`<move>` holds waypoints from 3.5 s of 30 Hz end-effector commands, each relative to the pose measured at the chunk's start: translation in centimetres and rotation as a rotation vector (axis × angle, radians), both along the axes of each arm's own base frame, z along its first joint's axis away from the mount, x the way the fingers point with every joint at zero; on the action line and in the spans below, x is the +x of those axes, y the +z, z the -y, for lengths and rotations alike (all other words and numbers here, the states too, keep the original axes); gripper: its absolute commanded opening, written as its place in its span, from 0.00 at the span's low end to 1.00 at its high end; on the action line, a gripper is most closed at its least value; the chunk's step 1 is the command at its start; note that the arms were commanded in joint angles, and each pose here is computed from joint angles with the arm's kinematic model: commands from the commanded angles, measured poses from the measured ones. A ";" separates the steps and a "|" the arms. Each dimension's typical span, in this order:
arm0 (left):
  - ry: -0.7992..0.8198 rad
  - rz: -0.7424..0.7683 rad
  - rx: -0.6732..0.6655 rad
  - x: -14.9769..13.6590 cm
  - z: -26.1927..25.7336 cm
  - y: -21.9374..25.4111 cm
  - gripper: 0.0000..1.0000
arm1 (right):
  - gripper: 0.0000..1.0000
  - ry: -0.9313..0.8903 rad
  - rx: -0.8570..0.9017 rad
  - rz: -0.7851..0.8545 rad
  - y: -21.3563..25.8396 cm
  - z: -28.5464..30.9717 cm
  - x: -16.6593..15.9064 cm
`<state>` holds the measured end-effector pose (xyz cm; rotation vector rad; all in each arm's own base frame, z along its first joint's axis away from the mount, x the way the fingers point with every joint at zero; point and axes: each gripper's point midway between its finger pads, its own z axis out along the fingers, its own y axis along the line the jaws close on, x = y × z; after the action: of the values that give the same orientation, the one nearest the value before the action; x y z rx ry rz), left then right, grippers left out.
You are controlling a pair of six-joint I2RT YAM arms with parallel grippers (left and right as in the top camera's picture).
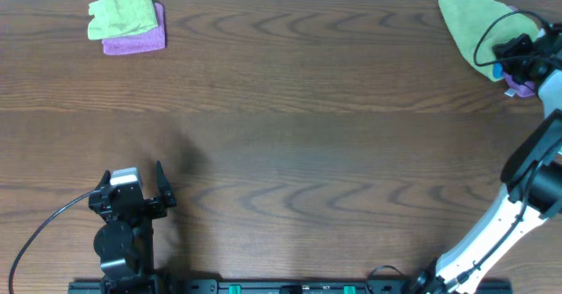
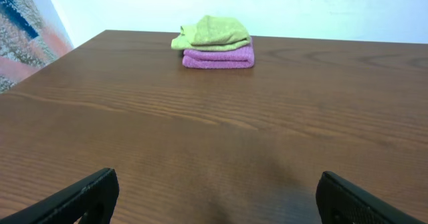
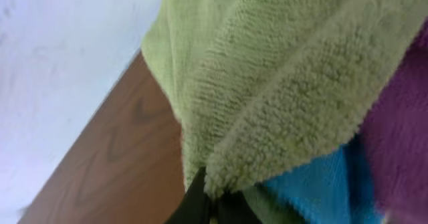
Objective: Fold the cloth
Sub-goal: 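Lift the green cloth with the right gripper and drag it toward table center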
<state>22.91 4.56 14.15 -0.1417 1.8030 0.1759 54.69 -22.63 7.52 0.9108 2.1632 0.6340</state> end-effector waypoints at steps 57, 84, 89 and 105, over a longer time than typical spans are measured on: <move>0.021 -0.030 -0.006 -0.1 -0.4 -1.4 0.95 | 0.02 1.139 -0.532 0.017 21.4 -41.4 -18.0; 0.021 -0.030 -0.006 -0.1 -0.4 -1.4 0.95 | 0.01 1.512 -0.470 0.077 21.2 -51.7 -27.2; 0.021 -0.030 -0.006 -0.1 -0.4 -1.4 0.95 | 0.02 1.483 -0.606 0.067 20.1 -50.3 -25.2; 0.021 -0.030 -0.006 -0.1 -0.4 -1.4 0.95 | 0.01 1.154 -0.741 -0.360 4.9 -42.3 -12.4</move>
<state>22.91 4.56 14.15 -0.1417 1.8030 0.1759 39.40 24.30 14.15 -0.9442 2.7380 0.3272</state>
